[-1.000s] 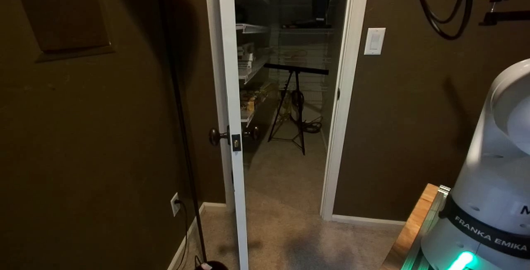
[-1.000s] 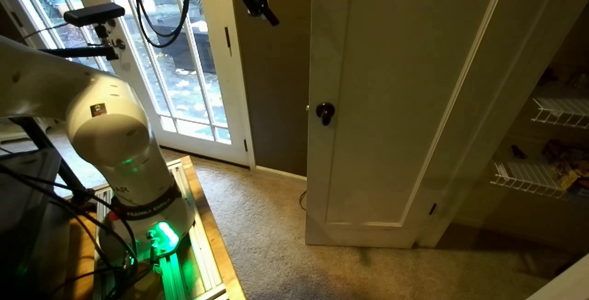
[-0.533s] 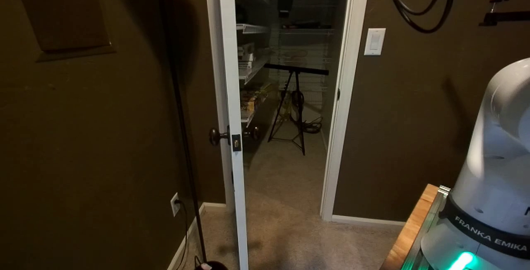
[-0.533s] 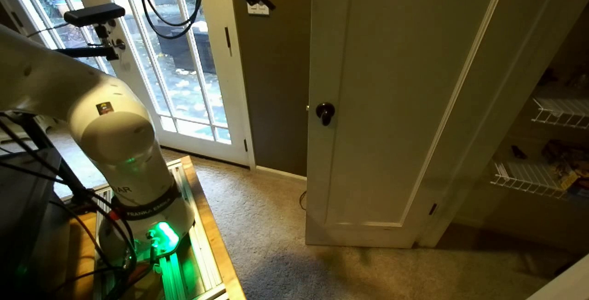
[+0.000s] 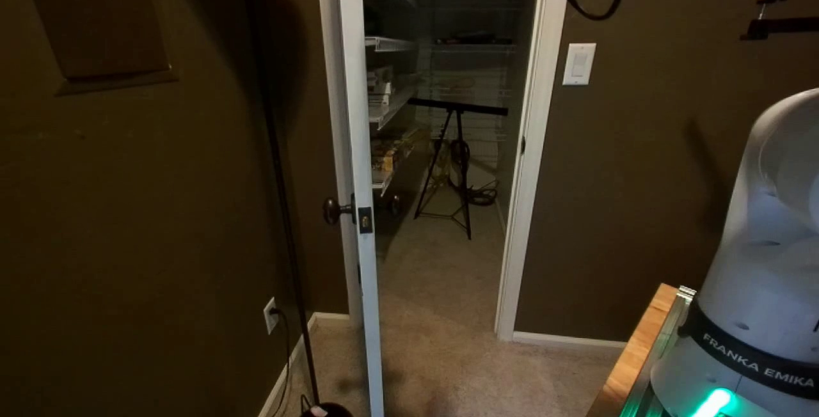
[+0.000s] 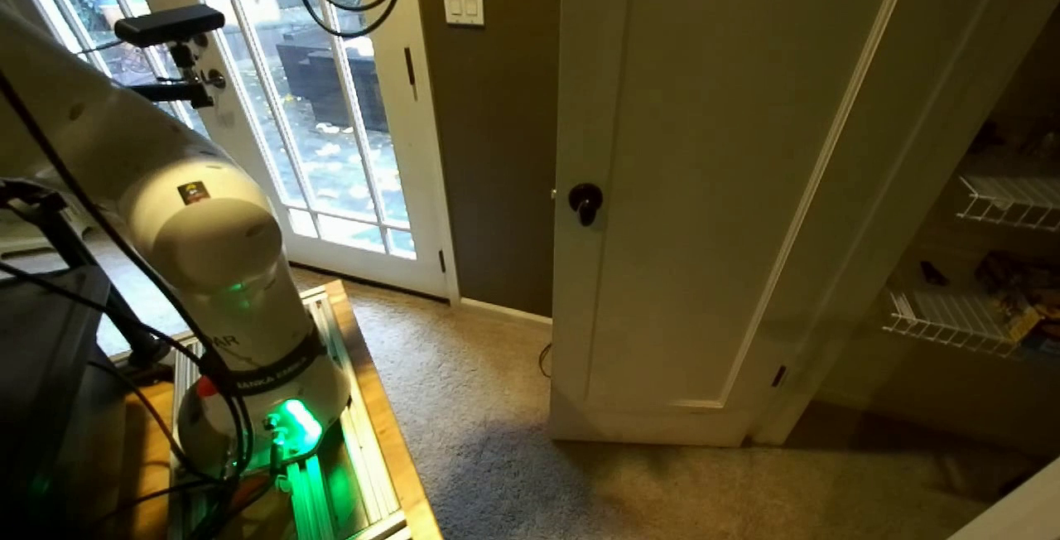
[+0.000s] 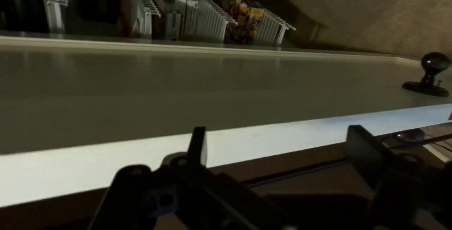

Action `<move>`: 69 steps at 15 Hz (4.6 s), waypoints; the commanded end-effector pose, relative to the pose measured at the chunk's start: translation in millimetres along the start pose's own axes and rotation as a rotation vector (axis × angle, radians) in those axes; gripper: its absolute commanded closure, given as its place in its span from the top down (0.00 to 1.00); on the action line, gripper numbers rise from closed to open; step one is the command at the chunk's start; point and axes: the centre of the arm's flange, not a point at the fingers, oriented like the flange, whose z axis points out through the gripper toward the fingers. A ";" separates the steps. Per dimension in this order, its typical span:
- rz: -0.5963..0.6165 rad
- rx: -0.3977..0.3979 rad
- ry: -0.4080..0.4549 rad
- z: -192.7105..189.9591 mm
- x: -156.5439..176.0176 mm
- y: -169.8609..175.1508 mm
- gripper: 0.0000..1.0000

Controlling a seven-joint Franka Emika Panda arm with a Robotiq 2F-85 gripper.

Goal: Close the door

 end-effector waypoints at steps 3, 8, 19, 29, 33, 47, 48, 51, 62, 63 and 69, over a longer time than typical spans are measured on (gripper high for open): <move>-0.119 -0.051 0.067 13.9 52.9 21.8 1.00; -0.093 -0.056 0.019 33.4 62.9 23.8 1.00; 0.145 0.032 -0.233 72.8 9.0 19.9 1.00; 0.316 -0.012 -0.407 94.8 -78.0 13.4 1.00; 0.342 -0.079 -0.430 111.6 -122.6 9.6 1.00; 0.265 -0.149 -0.528 156.0 -165.1 -2.2 1.00; 0.274 -0.177 -0.535 167.5 -166.5 -1.2 1.00; 0.279 -0.246 -0.583 201.7 -182.4 0.9 1.00; 0.336 -0.393 -0.890 307.9 -220.1 -18.8 0.32; 0.337 -0.412 -0.896 312.6 -222.8 -17.0 0.24; 0.279 -0.514 -0.889 347.2 -250.2 -13.6 0.00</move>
